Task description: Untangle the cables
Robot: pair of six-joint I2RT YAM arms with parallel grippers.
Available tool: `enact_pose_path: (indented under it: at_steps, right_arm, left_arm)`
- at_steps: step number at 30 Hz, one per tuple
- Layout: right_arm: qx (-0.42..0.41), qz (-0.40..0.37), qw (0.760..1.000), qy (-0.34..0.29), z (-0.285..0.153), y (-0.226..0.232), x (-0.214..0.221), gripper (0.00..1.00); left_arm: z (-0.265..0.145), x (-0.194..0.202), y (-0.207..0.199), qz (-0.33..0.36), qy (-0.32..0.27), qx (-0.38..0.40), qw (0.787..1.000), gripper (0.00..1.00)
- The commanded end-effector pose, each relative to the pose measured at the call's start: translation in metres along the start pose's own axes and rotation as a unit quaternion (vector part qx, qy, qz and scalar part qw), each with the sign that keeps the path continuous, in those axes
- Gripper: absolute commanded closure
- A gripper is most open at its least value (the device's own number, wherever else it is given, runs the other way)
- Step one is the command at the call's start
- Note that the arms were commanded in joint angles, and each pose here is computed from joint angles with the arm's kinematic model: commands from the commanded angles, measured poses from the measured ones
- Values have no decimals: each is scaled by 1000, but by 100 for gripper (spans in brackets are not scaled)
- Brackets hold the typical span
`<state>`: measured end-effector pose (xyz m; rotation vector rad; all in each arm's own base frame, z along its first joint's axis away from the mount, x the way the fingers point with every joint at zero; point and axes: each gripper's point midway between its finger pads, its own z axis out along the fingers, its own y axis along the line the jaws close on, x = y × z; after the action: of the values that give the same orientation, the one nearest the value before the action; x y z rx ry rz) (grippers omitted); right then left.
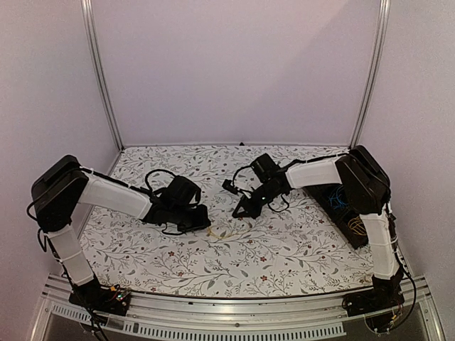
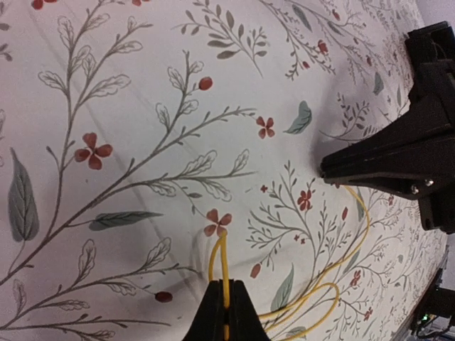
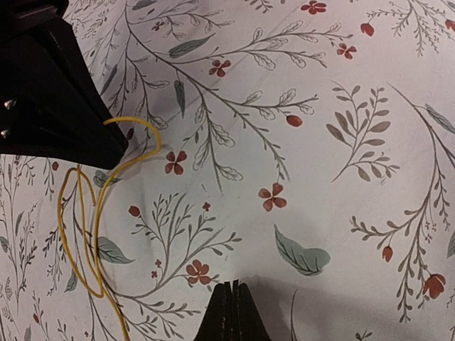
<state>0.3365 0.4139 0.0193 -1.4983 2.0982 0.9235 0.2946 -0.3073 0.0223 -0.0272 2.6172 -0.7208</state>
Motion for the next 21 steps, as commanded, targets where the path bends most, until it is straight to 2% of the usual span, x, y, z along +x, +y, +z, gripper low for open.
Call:
enact_pose_path:
  at_steps: [1, 5, 10, 21]
  right_arm:
    - [17, -33, 999, -14, -33, 16, -18, 100]
    - [73, -62, 994, -55, -107, 25, -38, 100]
    - [151, -45, 984, -76, -186, 17, -17, 100]
    - [268, 9, 959, -96, -286, -12, 28, 100]
  left_arm:
    - [-11, -35, 8, -13, -63, -27, 998, 100]
    - [-31, -50, 31, -20, -101, -60, 993, 100]
    - [-67, -68, 67, -24, -145, -116, 982, 100]
    - [-122, -90, 91, -34, -210, -142, 967, 100]
